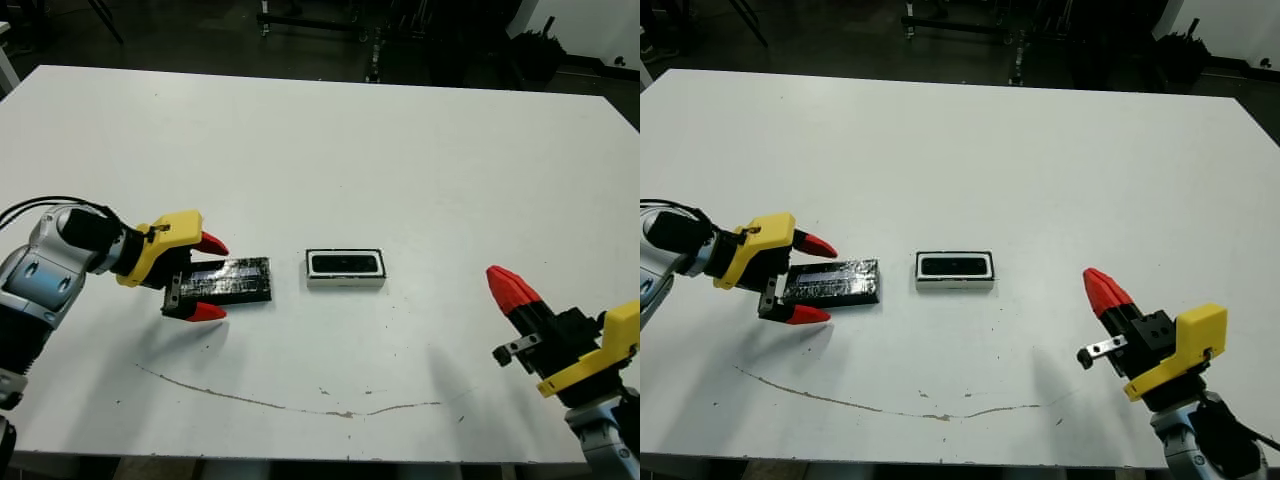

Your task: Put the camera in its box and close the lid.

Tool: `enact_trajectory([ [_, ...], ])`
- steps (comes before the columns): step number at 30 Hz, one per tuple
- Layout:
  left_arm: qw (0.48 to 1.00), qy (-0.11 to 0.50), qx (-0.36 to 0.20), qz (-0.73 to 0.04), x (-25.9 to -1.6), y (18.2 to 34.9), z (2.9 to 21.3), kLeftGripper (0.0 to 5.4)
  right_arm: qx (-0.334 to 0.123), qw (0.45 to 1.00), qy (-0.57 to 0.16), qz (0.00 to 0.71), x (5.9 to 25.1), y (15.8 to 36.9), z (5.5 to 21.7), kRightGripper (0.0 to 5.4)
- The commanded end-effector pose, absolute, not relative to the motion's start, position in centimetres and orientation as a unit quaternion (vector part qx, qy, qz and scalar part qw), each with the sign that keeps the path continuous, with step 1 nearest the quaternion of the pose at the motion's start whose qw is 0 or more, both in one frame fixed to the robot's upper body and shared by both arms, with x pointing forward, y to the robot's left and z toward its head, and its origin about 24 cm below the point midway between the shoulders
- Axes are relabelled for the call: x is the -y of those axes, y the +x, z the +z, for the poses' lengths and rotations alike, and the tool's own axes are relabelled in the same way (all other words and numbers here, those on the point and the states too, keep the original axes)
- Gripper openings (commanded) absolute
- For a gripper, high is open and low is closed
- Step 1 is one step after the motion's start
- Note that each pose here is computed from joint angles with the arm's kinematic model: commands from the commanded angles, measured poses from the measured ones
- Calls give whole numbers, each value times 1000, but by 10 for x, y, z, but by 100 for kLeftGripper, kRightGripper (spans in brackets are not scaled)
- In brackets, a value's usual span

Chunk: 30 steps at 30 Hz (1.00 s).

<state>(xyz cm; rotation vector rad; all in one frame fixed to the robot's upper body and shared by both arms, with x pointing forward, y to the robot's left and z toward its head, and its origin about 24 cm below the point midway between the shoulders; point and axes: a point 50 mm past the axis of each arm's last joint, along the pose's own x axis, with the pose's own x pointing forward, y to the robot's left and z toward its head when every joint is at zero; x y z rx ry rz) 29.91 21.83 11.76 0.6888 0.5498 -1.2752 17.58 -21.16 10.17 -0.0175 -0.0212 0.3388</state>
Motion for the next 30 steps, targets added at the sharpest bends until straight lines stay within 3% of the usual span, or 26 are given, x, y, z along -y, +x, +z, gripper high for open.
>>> enact_trajectory([
  [1, 709, 326, -251, -573, -220, 296, 111, 538, 4, 986, -11, 168, 214, 175, 102, 0],
  [25, 695, 263, -308, -594, -225, 297, 103, 538, 6, 985, -18, 170, 215, 173, 102, 0],
  [30, 709, 248, -317, -579, -225, 296, 102, 483, 3, 986, -15, 168, 215, 173, 101, 0],
])
